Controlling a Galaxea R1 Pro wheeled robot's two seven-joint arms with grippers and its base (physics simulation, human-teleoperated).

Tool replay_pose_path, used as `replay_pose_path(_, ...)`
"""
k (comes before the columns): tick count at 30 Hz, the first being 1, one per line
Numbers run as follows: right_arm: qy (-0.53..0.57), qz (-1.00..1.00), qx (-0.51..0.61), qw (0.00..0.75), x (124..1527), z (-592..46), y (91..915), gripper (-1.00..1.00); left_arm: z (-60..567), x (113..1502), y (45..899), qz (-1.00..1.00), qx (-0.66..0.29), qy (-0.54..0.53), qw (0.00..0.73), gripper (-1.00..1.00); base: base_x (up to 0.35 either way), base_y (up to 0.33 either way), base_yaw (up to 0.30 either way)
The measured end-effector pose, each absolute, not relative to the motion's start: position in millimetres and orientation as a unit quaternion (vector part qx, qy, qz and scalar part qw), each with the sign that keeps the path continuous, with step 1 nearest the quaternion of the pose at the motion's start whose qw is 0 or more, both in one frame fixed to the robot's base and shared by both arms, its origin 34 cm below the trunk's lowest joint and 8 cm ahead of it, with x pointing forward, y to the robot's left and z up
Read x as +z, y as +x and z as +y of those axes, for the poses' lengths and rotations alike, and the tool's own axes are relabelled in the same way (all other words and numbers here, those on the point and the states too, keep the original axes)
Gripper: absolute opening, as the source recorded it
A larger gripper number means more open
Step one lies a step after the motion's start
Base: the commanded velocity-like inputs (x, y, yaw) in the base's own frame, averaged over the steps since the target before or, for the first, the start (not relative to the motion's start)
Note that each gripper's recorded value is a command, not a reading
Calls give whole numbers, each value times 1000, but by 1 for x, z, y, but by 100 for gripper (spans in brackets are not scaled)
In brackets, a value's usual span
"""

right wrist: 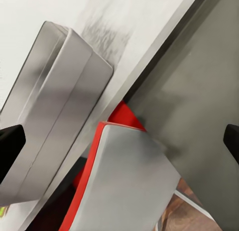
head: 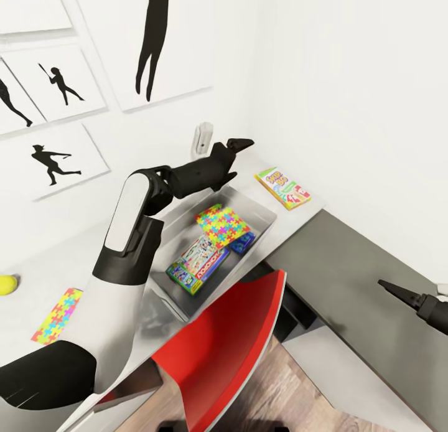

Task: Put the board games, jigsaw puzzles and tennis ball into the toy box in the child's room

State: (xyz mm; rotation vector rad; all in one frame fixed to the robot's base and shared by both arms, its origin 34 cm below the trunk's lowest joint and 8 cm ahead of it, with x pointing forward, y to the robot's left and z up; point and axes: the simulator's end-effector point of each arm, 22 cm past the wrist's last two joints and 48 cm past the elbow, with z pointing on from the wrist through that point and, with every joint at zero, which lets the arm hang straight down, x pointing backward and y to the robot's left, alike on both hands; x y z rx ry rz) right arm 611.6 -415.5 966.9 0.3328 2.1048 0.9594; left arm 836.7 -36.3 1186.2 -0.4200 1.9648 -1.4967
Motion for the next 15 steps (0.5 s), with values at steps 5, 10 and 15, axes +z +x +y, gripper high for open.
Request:
replay_pose_path(5, 129, 827, 378, 395, 971, -415, 612, 100, -39, 1200, 831, 739, -576, -152, 316, 100, 0, 0, 0)
replay_pose_path(10, 127, 826, 379, 399, 976, -415, 612, 100, -41, 1211, 827, 733, -583, -145, 319, 100, 0, 0, 0)
replay_pose_path(15, 125, 824, 379, 402, 980, -415, 613, 100, -42, 1222, 823, 729, -587, -140, 323, 100, 0, 0, 0)
